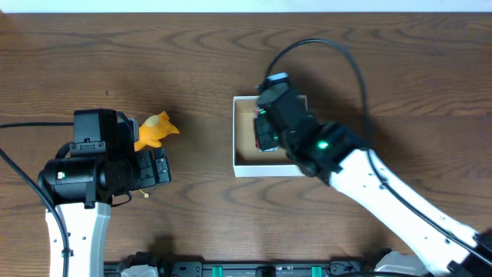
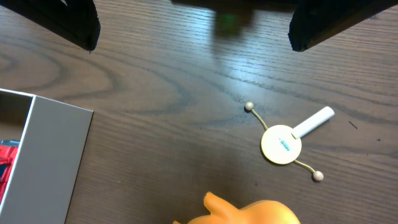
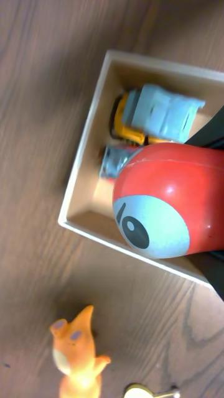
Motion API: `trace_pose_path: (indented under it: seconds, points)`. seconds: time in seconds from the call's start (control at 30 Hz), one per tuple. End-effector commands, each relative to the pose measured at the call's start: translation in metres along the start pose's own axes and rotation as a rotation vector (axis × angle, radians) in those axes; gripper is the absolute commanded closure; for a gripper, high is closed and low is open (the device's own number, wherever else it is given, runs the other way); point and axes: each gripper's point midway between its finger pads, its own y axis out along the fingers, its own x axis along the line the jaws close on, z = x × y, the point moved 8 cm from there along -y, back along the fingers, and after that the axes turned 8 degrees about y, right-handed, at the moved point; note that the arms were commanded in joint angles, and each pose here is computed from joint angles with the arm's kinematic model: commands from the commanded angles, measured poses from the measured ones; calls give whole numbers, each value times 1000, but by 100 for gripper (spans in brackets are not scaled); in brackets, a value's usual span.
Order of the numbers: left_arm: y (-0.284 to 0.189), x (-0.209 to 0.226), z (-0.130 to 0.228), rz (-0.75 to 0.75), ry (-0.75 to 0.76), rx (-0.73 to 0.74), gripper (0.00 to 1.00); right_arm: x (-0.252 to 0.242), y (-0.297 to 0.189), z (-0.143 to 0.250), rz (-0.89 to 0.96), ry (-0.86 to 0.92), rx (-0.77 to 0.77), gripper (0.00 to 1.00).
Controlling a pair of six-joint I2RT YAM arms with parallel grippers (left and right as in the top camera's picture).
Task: Pack container
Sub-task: 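Carry the red ball with right gripper into the box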
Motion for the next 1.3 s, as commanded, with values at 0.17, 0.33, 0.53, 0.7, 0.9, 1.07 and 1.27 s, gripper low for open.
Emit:
trace_pose_path:
  seconds: [0.17,0.33,0.53,0.7,0.9,1.07,1.27]
  points:
    - [-4,0,-3,-3,-12,-15,2,9,51,14,67,-31,63,99]
    - [-4,0,-3,-3,-12,-15,2,14,75,21,48,-33,89,99]
    - [-4,0,-3,-3,-12,-14,2,17,99,26,52,-34,94,86]
    - [-4,0,-3,-3,-12,-14,2,16,112,29,57,-32,96,66]
    - [-4,0,-2,-3,-12,-12,2,13,114,22,55,-14,75,45]
    - [-4,0,-2,-3,-12,-11,2,8,115,19,62,-12,72,34]
    - [-4,0,-2,-3,-12,-11,2,2,116,15,70,2,65,33]
